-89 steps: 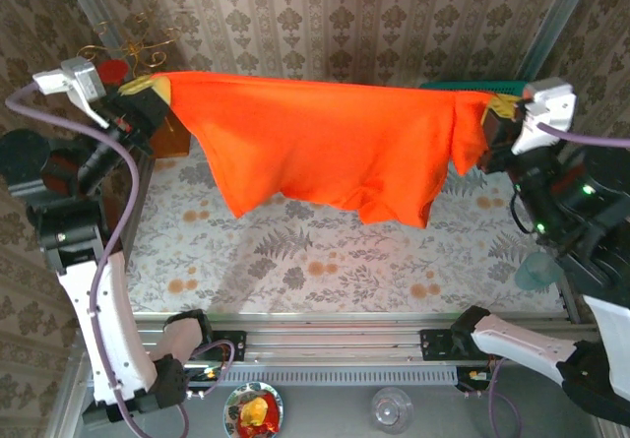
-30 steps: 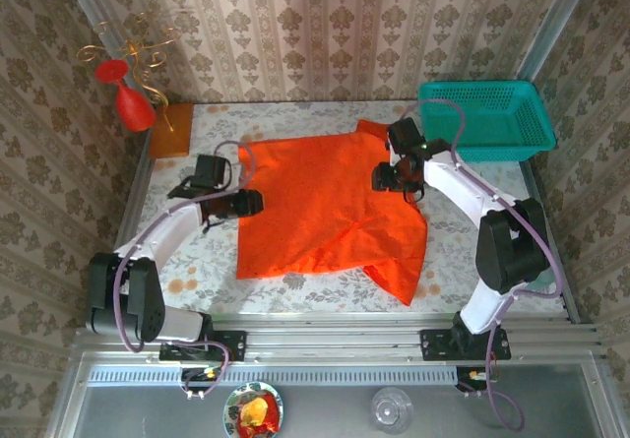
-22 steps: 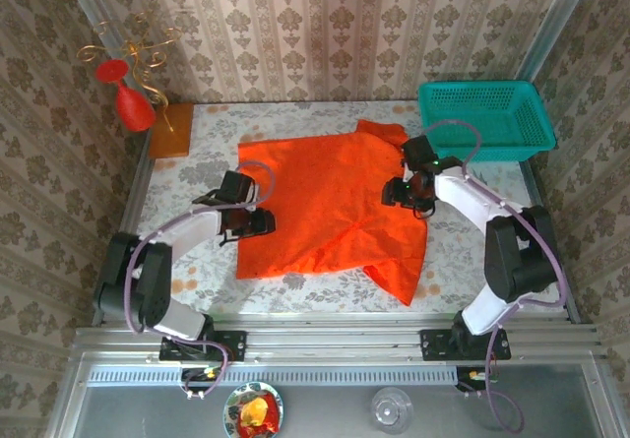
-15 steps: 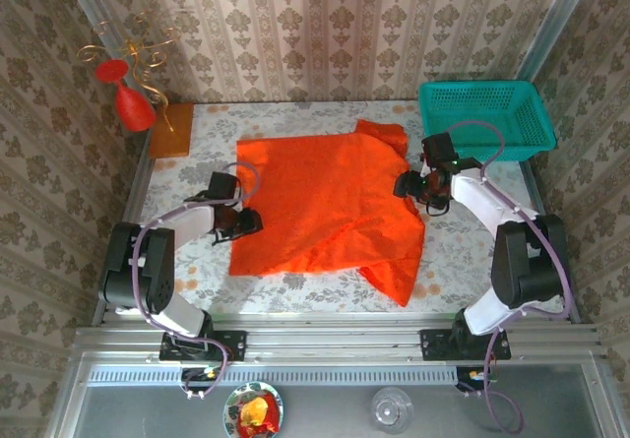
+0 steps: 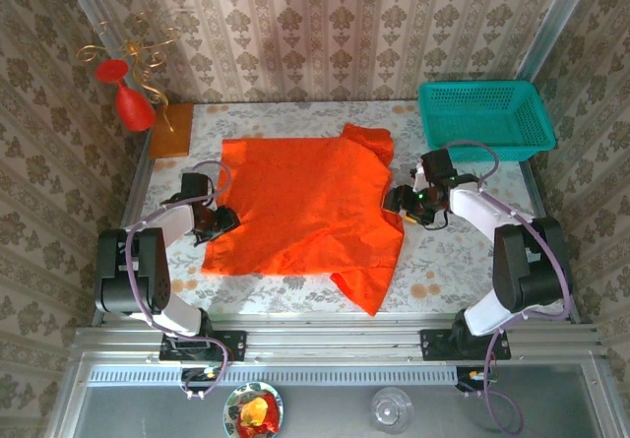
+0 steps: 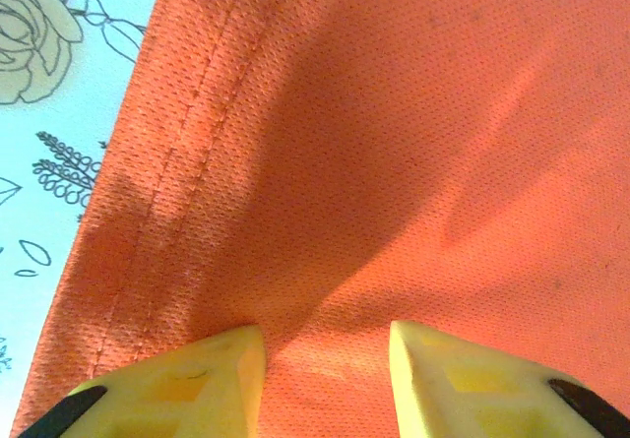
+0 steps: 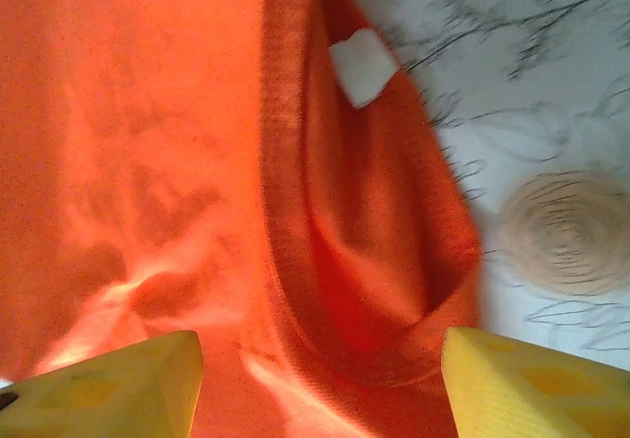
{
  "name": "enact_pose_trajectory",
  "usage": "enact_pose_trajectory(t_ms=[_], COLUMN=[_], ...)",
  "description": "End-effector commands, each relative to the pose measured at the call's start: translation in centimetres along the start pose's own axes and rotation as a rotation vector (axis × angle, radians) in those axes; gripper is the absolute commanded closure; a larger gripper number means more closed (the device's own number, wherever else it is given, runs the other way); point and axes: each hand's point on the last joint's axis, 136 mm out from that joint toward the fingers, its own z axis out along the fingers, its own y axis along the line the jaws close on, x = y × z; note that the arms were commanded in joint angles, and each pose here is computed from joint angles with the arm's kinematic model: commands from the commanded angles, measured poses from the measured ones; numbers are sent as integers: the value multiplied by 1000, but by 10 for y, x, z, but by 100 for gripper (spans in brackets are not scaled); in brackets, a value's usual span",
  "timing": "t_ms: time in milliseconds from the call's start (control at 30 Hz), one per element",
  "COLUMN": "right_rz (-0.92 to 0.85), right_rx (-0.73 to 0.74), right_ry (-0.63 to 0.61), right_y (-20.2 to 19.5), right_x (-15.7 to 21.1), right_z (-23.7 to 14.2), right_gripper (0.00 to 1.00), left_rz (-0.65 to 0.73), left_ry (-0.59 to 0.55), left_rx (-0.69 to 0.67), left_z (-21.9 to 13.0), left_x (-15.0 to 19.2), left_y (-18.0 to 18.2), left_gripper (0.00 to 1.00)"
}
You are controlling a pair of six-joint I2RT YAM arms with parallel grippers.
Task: Fold the inside-out t-shirt
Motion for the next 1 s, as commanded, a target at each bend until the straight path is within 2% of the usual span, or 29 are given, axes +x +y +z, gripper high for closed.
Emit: enact_pose_trajectory(t_ms=[0, 200, 367, 433, 567, 767, 900, 967], right_rz=[-7, 38, 126, 133, 162, 127, 46, 17], right_rx=[-104, -112, 182, 228, 323, 278, 61, 4], right_ry=[23, 68, 86, 68, 4, -36, -70, -59], right_y=[20, 13, -44, -52, -65, -40, 10, 26], right_x=[-1, -5, 6, 11, 13, 7, -11, -21], right_z=[12, 41, 45, 37, 16, -6, -2, 4], right_gripper=[33, 33, 26, 20, 18, 18, 20, 21], left_rz=[-8, -35, -99, -121, -132, -111, -73, -57], left_ry=[62, 57, 49, 51, 54, 57, 34, 26], left_rx=[-39, -39, -37, -32, -28, 31, 76, 84], left_z=[0, -2, -4, -5, -5, -9, -21, -26], left_x=[14, 15, 17, 18, 20, 17, 10, 7], left_y=[13, 20, 33, 36, 37, 21, 2, -4], left_gripper=[60, 60, 59, 59, 59, 59, 58, 58])
